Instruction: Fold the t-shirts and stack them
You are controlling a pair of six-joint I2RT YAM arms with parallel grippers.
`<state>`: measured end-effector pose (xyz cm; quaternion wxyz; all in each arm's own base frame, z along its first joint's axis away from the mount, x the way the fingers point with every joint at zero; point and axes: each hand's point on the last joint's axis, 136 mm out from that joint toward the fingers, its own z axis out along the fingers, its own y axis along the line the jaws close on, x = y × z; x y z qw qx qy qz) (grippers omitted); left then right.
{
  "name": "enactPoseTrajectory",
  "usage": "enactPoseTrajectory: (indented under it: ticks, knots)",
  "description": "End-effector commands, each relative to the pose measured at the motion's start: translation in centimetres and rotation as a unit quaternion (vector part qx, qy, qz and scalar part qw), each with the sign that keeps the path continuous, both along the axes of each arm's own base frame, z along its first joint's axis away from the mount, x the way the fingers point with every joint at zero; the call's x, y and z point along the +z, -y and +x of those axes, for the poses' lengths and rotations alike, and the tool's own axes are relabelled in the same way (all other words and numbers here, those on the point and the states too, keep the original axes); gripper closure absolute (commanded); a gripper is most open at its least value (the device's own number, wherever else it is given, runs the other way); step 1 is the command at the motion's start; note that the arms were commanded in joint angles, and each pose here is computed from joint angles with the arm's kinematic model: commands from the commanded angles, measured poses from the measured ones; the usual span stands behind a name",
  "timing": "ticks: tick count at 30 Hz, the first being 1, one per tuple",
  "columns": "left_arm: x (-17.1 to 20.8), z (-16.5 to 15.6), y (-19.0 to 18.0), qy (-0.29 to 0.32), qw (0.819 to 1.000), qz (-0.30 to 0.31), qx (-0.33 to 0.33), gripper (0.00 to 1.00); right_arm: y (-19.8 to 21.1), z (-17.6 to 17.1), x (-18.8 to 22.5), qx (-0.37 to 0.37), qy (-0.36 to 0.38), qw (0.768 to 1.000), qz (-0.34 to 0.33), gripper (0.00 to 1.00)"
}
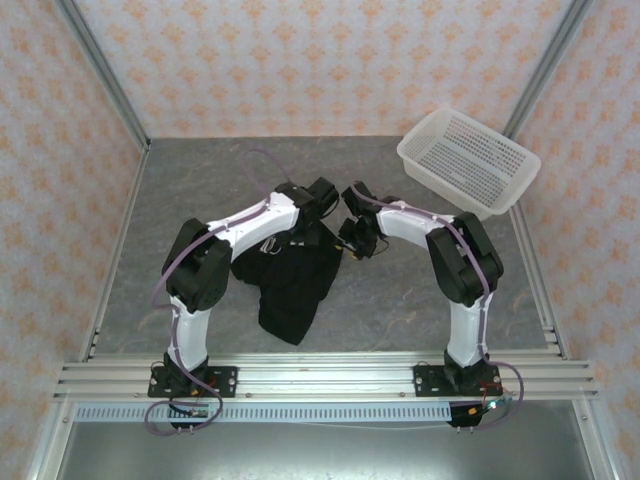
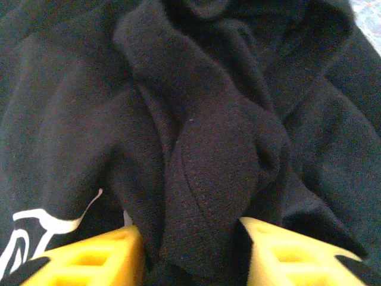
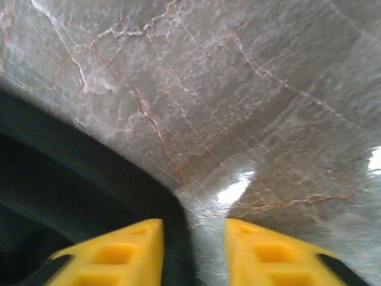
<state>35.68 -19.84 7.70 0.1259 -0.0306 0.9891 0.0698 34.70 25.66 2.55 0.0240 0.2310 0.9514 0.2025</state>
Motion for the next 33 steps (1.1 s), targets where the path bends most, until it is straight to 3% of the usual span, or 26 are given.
enactPoseTrajectory:
  ticks: [1, 3, 4, 5, 13, 22, 28, 33]
  knots:
    - [1.4, -0.4, -1.4, 0.015, 1.0, 0.026, 0.003, 0.78, -1.7, 0.3, -0.7, -0.002, -0.008, 1.0, 0.021, 0.87]
    - [3.1, -0.4, -1.8, 0.039, 0.999, 0.019, 0.009, 0.91, -1.3, 0.5, -0.3, -0.006, -0.002, 1.0, 0.013, 1.0]
    - [4.7, -0.5, -2.2, 0.059, 0.998, 0.013, 0.016, 0.98, -1.0, 0.8, 0.2, -0.008, 0.005, 1.0, 0.009, 1.0]
    - [6.0, -0.6, -2.5, 0.072, 0.997, 0.012, 0.021, 1.0, -0.8, 1.0, 0.6, -0.01, 0.013, 1.0, 0.006, 1.0]
    - [14.7, -1.8, -7.5, 0.16, 0.98, -0.07, 0.099, 1.0, 3.2, 4.4, 7.5, -0.033, 0.096, 0.994, -0.042, 1.0]
    - [21.7, -2.6, -14.1, 0.28, 0.926, -0.169, 0.191, 1.0, 9.9, 7.9, 16.8, -0.091, 0.19, 0.972, -0.101, 1.0]
    - [25.1, -2.5, -14.3, 0.335, 0.889, -0.243, 0.193, 1.0, 12.2, 8.5, 22.0, -0.108, 0.244, 0.958, -0.109, 1.0]
    - [27.5, -2.3, -13.8, 0.361, 0.877, -0.266, 0.174, 1.0, 13.0, 8.5, 26.7, -0.123, 0.297, 0.941, -0.105, 1.0]
